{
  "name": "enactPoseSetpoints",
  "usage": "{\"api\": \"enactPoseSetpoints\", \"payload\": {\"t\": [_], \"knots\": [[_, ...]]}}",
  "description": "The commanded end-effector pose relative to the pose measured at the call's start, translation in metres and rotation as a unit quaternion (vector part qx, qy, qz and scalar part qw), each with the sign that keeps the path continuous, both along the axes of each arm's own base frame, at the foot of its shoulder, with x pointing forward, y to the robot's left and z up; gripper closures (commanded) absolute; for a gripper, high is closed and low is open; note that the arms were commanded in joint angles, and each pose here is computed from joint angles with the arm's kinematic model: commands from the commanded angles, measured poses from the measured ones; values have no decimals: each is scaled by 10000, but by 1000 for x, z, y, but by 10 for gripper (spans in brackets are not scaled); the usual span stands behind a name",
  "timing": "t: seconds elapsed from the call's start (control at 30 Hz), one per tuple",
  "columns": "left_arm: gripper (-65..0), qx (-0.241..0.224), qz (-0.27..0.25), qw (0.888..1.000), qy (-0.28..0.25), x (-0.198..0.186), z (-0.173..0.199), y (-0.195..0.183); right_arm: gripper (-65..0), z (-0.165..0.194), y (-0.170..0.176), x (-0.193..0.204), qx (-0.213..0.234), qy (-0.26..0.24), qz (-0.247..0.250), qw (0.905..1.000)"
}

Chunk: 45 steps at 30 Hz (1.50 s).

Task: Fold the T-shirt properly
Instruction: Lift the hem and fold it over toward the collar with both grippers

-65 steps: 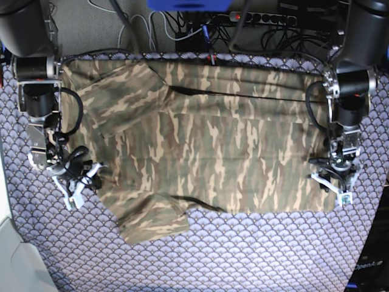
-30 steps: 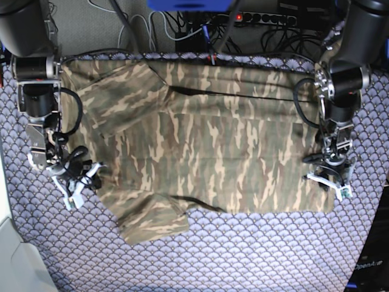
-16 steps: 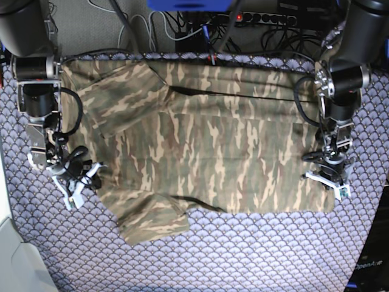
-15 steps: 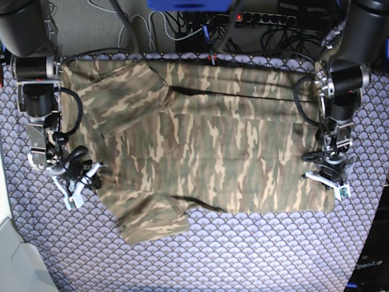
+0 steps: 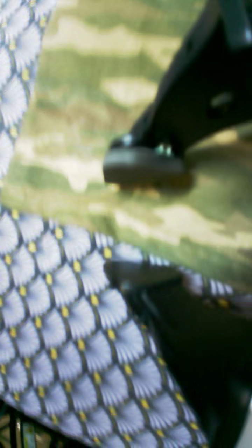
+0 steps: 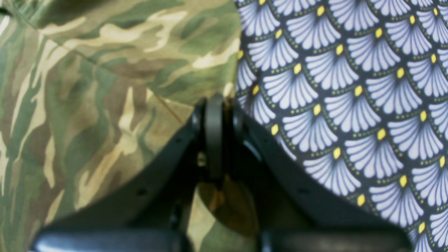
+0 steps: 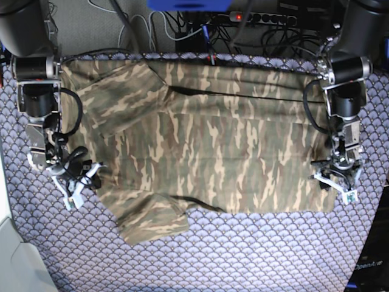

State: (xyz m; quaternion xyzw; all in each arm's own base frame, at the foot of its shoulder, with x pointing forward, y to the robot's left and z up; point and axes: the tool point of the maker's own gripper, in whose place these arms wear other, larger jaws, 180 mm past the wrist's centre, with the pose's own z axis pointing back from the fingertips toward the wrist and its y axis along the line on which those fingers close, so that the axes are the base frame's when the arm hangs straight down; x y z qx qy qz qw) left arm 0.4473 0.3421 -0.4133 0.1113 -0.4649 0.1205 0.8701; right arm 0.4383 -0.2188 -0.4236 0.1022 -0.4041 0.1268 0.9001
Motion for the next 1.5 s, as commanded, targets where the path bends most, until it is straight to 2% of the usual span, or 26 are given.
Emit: {"api": "enactPoseSetpoints", "payload": {"t": [0.0,0.4,0.53,0.6,0.67,0.87,1.07,1.17,1.37,1.47], "knots": [[-390,108,-17,9993,-358,17,26,7,0,10,-7,7,-108,-56,21,9999],[-390,-14,-6,9999,-146,9,8,1,0,10,-6,7,-111,-54,27,9999],[-389,-149,41,9998,115,-2,-12,-2,0,10,-6,7,-111,-54,27,9999],[-376,-381,101,9992,94,-2,-18,-12,0,10,-6,7,-111,-54,27,9999],[-313,-592,205,9980,28,-3,-20,-15,0,10,-6,7,-111,-54,27,9999],[-7,-759,295,9967,-7,-3,-20,-16,0,11,-6,8,-111,-61,27,9999],[-5,-700,275,9972,-61,0,-15,-14,0,21,-12,11,-192,-217,50,9996],[-5,-624,331,9975,-62,-3,-12,-2,0,32,-7,8,-308,-439,207,9983],[-5,-639,346,9973,64,-4,-12,2,0,44,2,-6,-610,-547,512,9953],[-5,-608,304,9977,71,-2,0,5,0,50,4,-13,-679,-624,560,9942]]}}
